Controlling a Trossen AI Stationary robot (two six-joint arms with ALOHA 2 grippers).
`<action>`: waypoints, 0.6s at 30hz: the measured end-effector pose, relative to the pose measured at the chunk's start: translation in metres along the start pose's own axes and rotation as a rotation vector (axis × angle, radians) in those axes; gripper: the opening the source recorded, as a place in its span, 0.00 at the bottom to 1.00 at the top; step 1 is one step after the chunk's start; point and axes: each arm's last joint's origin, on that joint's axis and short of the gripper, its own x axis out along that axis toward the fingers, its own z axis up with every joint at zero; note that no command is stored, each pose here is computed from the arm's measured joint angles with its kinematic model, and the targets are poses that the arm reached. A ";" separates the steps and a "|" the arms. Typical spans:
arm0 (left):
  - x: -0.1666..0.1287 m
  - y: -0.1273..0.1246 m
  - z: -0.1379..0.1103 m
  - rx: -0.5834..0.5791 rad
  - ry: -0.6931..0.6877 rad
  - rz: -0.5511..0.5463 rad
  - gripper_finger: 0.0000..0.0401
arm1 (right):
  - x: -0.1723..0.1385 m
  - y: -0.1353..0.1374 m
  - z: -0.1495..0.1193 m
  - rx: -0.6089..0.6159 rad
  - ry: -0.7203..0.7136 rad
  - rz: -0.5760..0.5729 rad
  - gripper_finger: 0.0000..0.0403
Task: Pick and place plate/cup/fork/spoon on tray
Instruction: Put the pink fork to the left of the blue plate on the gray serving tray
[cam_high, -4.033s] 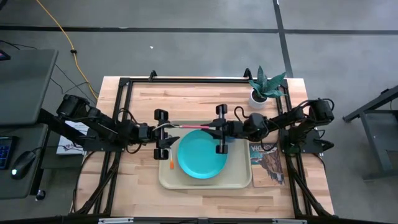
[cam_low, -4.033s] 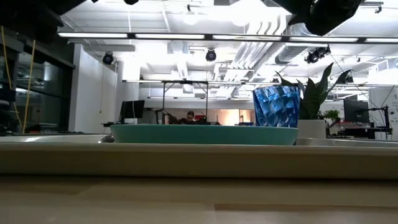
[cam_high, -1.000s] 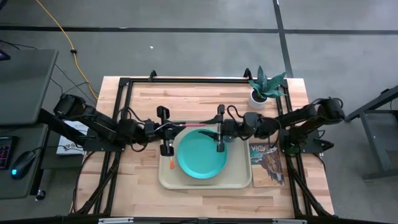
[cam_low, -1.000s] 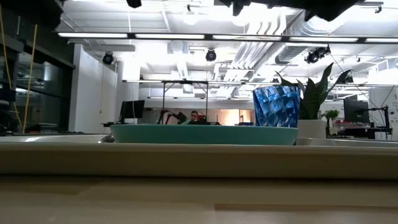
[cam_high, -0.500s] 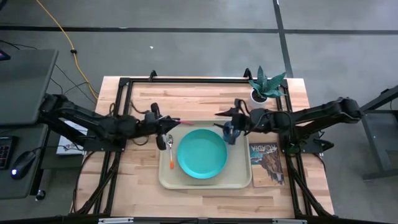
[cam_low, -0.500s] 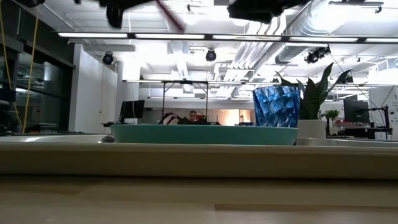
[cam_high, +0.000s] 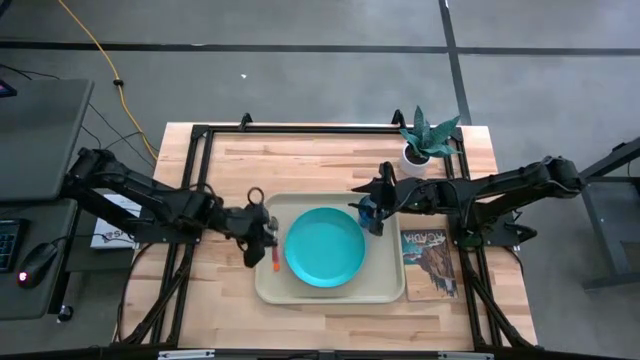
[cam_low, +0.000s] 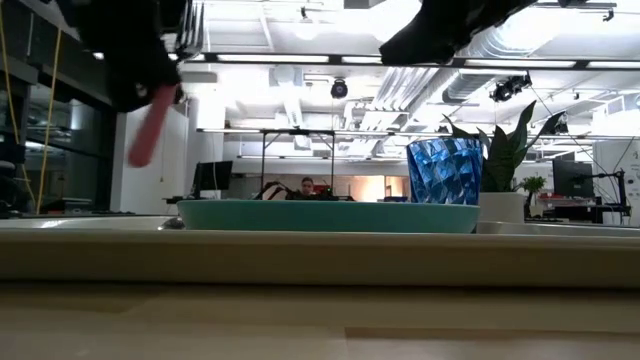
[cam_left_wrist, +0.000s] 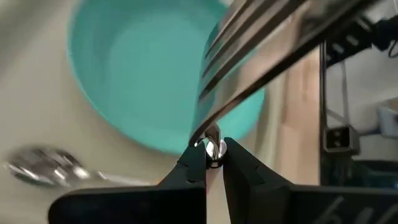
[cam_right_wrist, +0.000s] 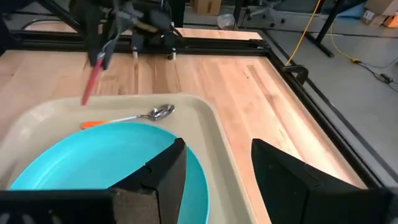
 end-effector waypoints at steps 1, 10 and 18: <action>0.001 -0.002 -0.002 -0.017 0.029 0.004 0.00 | 0.000 0.000 0.000 0.000 0.000 0.001 0.43; 0.022 -0.002 -0.016 -0.080 0.095 0.130 0.00 | 0.000 0.000 0.000 0.008 -0.002 0.004 0.43; 0.044 -0.001 -0.014 -0.042 0.019 0.206 0.00 | 0.000 0.000 0.000 0.008 -0.002 0.004 0.43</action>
